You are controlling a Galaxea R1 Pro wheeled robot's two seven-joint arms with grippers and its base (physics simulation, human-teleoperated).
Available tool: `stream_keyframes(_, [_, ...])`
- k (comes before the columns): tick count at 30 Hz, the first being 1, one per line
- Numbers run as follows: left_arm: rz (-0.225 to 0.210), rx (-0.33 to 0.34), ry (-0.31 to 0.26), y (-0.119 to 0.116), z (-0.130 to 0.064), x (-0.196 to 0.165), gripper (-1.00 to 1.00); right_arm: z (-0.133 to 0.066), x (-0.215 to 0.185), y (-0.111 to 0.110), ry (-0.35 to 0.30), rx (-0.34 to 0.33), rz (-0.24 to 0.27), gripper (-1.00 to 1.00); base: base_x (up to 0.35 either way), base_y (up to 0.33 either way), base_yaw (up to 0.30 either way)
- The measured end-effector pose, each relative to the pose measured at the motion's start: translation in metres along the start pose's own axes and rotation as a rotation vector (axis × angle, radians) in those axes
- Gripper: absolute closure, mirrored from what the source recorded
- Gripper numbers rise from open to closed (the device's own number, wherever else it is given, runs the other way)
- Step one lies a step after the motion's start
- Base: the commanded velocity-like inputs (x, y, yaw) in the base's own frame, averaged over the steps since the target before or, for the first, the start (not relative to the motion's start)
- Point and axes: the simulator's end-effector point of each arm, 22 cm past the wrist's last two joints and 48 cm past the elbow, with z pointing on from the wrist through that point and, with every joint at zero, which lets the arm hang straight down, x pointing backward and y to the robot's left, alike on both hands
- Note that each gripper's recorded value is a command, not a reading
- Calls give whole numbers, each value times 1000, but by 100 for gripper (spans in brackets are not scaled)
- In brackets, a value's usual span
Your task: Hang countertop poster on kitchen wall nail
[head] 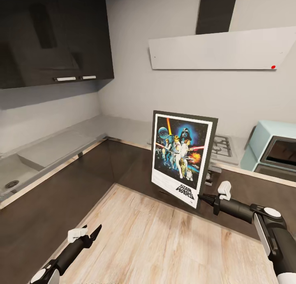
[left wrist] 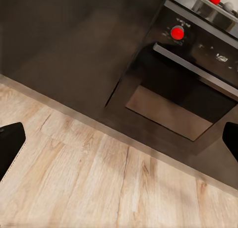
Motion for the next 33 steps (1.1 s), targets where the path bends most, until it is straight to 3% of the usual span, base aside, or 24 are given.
stream_keyframes(11, [-1,-1,2,0,1,1,-100,1,0,0,1,0,0,100,-68,-10,234])
stream_keyframes(19, [1,1,-2,0,0,-1,-100,0,-2,0,-2,0,-4,100,-223,0,31])
stream_keyframes(33, [8,8,-22,-5,0,-12,-100,-4,-13,4,-18,1,-20,100,-17,0,1])
